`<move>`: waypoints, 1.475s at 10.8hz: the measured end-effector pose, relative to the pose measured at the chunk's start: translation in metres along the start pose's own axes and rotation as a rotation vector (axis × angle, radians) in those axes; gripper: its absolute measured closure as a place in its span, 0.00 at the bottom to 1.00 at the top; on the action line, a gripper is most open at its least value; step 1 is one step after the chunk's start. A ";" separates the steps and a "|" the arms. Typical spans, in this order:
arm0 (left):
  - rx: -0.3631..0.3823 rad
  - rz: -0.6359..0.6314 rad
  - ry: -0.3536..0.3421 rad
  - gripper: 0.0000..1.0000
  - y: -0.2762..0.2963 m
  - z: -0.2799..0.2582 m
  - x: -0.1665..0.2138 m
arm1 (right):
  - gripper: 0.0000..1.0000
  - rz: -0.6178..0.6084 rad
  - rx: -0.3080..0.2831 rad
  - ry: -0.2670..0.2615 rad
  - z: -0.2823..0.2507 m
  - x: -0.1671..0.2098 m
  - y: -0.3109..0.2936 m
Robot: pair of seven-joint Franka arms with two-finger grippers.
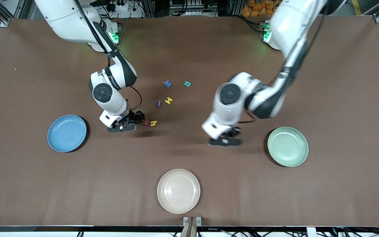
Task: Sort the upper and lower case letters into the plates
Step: 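Drop the pink Q on the green plate while the right gripper grasps the m, then drop the blue m on the blue plate while the left gripper reaches letters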
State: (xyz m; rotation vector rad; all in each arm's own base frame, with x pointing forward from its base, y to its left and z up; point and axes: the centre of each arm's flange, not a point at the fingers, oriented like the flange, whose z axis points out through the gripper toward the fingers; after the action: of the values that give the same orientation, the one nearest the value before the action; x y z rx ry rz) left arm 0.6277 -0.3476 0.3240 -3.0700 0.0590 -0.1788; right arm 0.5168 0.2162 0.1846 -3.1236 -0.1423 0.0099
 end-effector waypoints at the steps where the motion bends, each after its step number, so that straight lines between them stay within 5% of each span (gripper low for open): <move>1: 0.023 0.008 -0.019 0.64 -0.046 -0.004 0.017 | 0.00 -0.002 -0.003 -0.002 0.003 -0.002 0.002; 5: 0.066 0.014 -0.128 0.64 -0.199 0.036 0.038 | 0.00 -0.004 -0.001 0.009 0.011 -0.003 0.002; 11: 0.072 -0.058 -0.242 0.64 -0.261 0.106 0.007 | 0.00 -0.026 -0.028 0.020 0.012 0.000 0.013; 16: 0.056 -0.044 -0.183 0.02 -0.249 0.082 0.018 | 0.00 -0.026 -0.027 0.022 0.013 0.001 0.012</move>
State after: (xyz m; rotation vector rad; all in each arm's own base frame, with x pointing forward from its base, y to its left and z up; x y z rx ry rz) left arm 0.6641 -0.0953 0.2614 -3.0176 -0.0223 0.0968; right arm 0.5187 0.2043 0.1714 -3.1472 -0.1839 -0.0273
